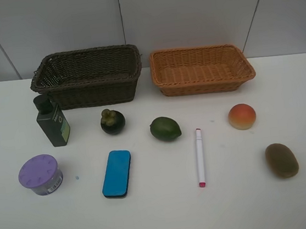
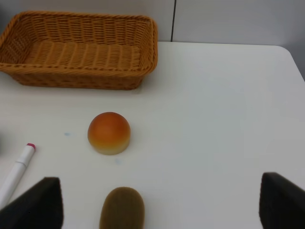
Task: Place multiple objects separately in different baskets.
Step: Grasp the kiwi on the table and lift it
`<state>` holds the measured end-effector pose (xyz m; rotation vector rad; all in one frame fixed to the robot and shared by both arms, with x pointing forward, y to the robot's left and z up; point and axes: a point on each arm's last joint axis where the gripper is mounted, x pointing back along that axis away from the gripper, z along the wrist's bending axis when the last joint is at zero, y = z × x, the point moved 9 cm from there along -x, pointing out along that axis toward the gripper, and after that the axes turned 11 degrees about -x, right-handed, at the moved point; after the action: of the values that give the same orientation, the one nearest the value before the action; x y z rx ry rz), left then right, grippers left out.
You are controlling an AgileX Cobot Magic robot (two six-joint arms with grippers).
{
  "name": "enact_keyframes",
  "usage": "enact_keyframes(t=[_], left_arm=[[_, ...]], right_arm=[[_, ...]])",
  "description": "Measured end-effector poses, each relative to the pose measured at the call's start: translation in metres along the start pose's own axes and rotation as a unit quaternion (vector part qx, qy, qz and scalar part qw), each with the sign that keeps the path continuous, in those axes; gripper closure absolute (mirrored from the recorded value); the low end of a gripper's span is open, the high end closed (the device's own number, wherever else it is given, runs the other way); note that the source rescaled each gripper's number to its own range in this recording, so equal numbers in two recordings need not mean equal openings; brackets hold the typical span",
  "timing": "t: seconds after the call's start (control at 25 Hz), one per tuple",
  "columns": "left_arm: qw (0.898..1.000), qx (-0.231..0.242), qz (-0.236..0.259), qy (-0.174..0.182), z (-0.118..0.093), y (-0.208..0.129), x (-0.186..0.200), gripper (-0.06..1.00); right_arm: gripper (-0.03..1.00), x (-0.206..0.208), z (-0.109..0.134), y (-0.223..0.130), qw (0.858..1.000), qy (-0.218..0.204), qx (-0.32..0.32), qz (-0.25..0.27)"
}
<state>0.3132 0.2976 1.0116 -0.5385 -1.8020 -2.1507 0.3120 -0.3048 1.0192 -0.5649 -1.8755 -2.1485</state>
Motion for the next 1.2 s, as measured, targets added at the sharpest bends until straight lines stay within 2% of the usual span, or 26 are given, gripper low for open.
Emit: enact_keyframes(t=[1.2], left_arm=[[1.0, -0.003, 0.0, 0.0, 0.0, 0.0, 0.0, 0.94]], right_arm=[[-0.03, 0.0, 0.0, 0.0, 1.0, 0.0, 0.0, 0.0]])
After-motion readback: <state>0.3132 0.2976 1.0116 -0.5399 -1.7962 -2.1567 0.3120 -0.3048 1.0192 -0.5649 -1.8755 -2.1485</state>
